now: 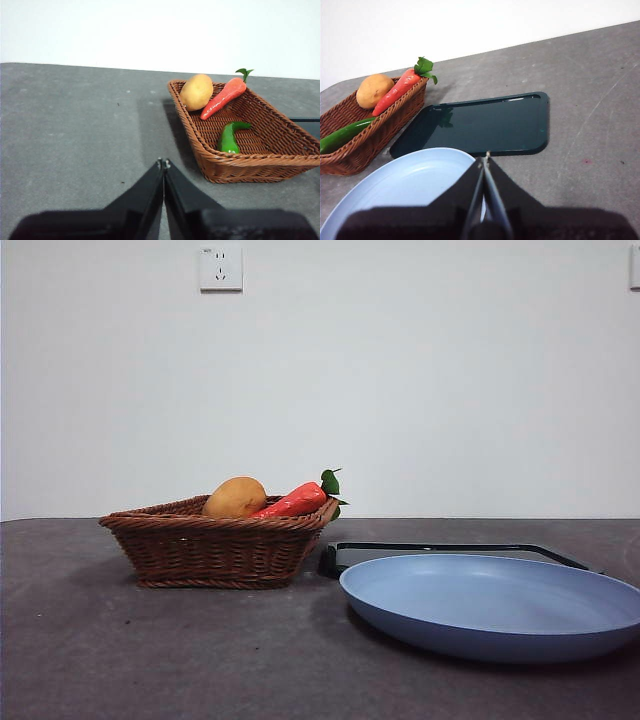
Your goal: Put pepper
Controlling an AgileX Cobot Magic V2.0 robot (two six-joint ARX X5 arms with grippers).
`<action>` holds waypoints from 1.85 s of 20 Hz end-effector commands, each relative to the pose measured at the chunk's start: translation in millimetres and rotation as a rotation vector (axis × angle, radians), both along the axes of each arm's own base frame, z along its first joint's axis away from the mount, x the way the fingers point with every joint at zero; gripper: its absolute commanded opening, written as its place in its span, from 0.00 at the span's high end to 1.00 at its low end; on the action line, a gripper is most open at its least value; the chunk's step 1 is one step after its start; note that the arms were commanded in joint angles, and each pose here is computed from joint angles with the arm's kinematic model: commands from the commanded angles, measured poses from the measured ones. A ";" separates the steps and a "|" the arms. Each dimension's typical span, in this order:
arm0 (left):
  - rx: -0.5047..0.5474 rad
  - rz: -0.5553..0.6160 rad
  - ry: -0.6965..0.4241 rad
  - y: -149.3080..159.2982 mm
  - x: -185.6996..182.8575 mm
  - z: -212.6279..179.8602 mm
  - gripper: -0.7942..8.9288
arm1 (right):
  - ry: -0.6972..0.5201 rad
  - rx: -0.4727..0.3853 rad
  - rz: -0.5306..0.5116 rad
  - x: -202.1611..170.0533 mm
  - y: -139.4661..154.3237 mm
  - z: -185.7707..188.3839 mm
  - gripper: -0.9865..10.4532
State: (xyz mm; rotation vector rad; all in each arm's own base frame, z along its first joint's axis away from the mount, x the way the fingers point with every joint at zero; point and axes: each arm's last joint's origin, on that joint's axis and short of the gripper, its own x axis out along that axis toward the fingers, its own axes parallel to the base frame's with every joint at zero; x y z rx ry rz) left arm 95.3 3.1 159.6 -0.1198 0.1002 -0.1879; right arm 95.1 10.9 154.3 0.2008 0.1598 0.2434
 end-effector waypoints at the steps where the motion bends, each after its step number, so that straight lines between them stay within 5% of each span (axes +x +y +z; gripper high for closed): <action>1: -0.011 0.001 -0.004 0.2 0.0 0.0 0.91 | -0.001 0.026 -0.001 0.3 0.2 -0.9 0.90; 10: -0.226 -0.039 -0.044 -1.2 -0.8 11.6 0.91 | -0.058 0.180 -0.011 -0.9 0.2 17.2 0.91; 19: -0.259 -0.084 -0.035 -3.8 -10.7 42.6 0.91 | -0.094 0.179 -0.005 0.1 0.3 75.1 0.91; 24: -0.257 -0.105 0.030 -4.9 -13.1 67.0 0.91 | 0.025 0.110 0.030 10.7 2.1 109.6 0.91; 37: -0.143 -0.395 0.330 -8.1 13.6 121.7 0.91 | 0.440 -0.177 0.233 33.7 8.6 167.0 0.91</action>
